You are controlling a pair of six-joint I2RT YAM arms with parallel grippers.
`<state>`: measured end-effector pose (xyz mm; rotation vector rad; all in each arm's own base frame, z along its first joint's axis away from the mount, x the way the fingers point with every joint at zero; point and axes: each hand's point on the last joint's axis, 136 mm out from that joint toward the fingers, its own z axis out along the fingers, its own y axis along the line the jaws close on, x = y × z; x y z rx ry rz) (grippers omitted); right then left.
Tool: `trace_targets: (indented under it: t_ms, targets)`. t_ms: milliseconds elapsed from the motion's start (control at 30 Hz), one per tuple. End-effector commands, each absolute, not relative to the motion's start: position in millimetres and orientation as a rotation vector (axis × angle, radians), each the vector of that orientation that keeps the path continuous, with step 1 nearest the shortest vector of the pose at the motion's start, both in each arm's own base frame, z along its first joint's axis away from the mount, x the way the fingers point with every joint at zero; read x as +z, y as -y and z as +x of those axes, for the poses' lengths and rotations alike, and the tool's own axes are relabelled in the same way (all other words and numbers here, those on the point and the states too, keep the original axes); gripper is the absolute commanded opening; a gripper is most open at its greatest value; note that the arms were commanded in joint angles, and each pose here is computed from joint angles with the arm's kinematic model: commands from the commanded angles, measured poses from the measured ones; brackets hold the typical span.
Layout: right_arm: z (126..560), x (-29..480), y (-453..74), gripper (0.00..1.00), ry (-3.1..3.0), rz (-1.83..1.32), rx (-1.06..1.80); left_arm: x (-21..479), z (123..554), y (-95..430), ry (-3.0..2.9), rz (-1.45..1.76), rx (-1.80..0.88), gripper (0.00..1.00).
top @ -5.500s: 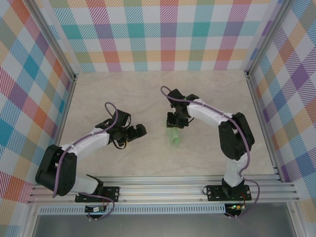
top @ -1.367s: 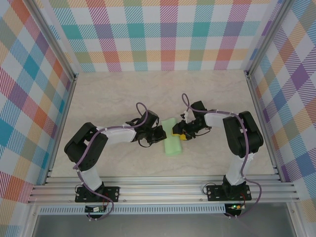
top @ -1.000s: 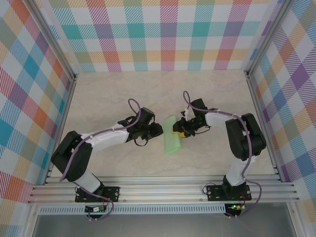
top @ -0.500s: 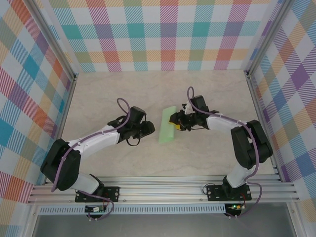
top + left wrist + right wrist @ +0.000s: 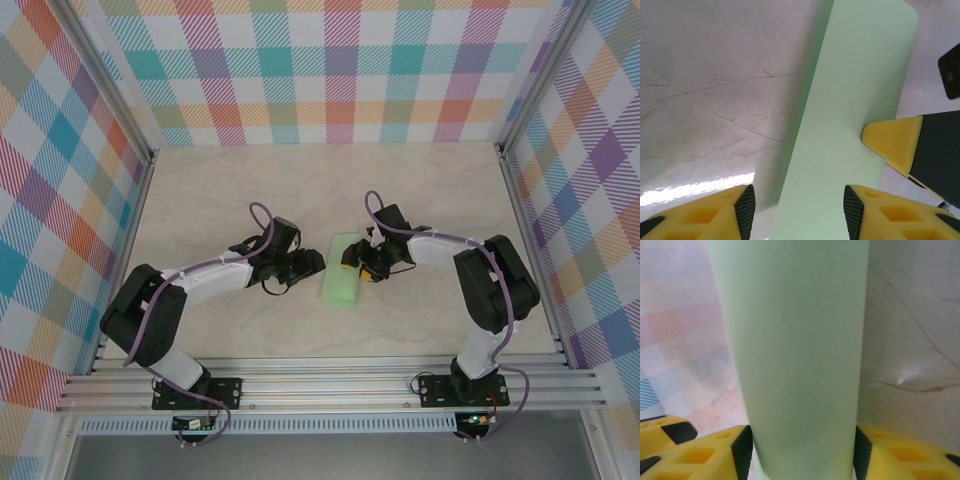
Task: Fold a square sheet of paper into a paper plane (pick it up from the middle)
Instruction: Fold the square sheet of paper in half at the center of the table, then hold the square sheet of paper at the center of the table.
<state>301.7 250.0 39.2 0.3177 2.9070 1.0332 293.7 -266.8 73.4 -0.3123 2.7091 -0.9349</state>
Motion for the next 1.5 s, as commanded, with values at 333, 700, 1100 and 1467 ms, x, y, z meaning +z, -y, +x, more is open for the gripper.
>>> trace_targets:
  t_ms: [333,700,1100,1467]
  targets:
    - [302.9,50.8,-229.3,0.65,-2.9,0.28,1.059,67.7,305.9,295.3,-2.723,-0.219,-1.085,0.56]
    - [292.7,51.6,-227.8,0.64,-2.932,0.176,1.086,71.8,313.2,310.1,-2.707,-0.175,-1.163,0.59]
    - [289.6,50.6,-223.2,0.64,-2.937,0.189,1.072,63.0,312.5,320.1,-2.725,-0.154,-1.229,0.38]
    - [288.9,49.2,-218.6,0.64,-2.942,0.216,1.056,63.6,312.8,321.7,-2.714,-0.126,-1.238,0.11]
